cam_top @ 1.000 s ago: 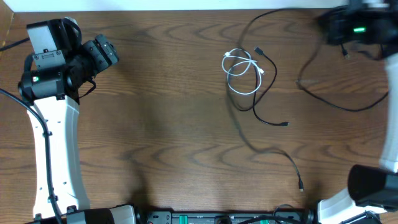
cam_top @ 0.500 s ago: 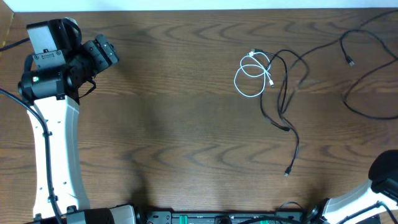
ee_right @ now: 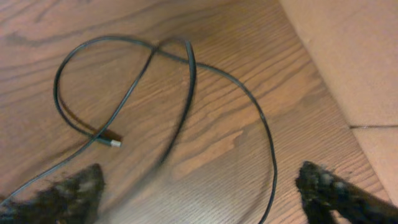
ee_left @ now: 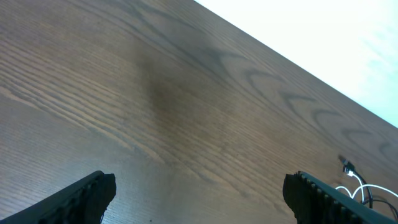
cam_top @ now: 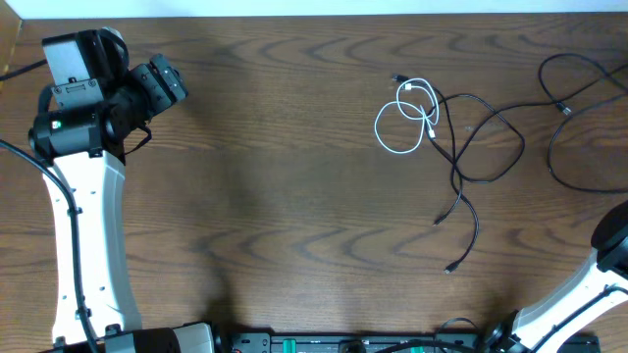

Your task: Untangle cables

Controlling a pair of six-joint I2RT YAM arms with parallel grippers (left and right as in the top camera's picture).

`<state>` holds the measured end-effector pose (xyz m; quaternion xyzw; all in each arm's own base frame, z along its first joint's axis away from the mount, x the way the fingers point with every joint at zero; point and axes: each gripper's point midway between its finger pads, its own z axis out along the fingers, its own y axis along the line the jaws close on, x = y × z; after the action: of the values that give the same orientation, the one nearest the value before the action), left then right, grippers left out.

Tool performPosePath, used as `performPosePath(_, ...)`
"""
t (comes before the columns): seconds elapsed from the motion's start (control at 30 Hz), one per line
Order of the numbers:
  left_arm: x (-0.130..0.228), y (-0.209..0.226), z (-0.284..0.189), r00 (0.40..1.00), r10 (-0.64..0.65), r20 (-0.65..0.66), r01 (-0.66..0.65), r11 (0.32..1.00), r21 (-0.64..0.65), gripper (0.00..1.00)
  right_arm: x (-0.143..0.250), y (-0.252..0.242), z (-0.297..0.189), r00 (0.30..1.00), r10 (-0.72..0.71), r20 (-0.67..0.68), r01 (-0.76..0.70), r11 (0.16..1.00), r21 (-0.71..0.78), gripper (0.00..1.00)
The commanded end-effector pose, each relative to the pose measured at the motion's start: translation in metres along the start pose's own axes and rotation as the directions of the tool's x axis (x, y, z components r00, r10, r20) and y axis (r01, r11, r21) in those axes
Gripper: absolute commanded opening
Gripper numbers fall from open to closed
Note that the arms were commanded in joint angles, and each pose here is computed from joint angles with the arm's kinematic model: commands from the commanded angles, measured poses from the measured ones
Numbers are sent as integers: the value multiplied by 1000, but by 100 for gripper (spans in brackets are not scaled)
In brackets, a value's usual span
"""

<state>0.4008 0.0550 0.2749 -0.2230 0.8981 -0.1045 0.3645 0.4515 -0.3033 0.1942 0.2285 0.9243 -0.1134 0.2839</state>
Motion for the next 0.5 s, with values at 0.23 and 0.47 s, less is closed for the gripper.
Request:
performPosePath(0.23,0,5,3,1000,12,-3,-12,1000,-19,92,-6,76,-69,997,-53,53,66,959,-274,99)
performPosePath(0.47,0,5,3,1000,12,-3,-12,1000,-19,92,-19,108,-132,973,-112,200,190,882,-430,99)
